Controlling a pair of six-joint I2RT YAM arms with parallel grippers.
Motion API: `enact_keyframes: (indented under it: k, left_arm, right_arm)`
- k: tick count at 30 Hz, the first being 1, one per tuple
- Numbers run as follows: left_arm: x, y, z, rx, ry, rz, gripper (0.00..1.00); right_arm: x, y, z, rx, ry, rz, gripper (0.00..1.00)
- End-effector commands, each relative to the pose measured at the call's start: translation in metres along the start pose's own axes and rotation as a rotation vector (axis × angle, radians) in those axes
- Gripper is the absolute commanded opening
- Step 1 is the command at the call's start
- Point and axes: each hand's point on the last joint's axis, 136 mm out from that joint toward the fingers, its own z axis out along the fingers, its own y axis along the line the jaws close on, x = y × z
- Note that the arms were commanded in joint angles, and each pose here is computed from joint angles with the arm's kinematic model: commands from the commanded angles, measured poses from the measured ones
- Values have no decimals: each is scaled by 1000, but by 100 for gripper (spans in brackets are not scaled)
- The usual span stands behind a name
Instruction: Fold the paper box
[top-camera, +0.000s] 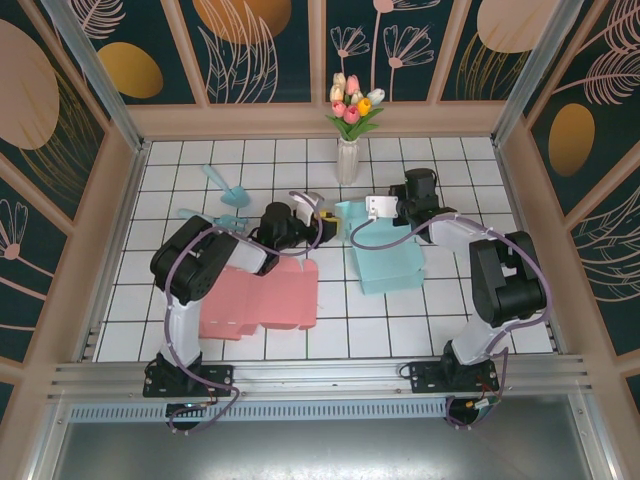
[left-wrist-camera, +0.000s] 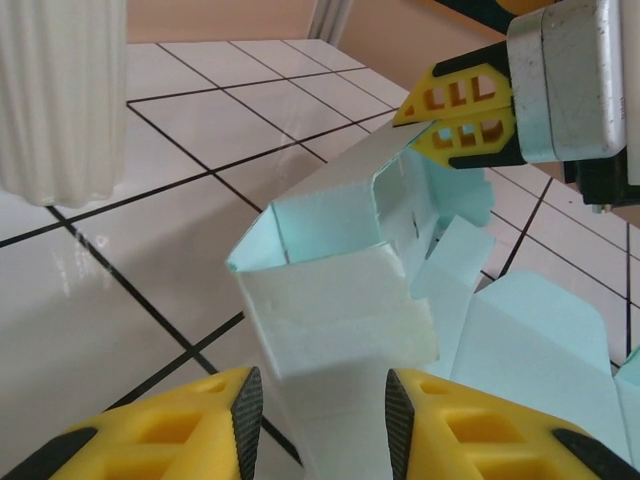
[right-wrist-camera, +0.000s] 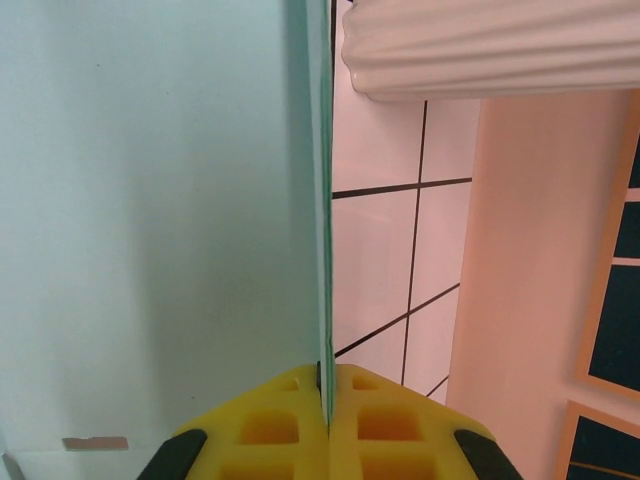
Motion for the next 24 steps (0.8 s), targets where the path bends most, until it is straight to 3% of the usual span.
enact_keyframes:
  k: [1,8,24]
  left_arm:
    - [-5,-8,7,61,-21,-23,40]
    - [-6,-18,7,91,-26,-36,40]
    - [6,-46,19,106,4,-7,35]
  right_arm:
    - [-2,5,0,-22,-20,40,0]
    - [-5,-9,-14,79,-37,48,0]
    - [-7,-1,-24,121,-44,82,0]
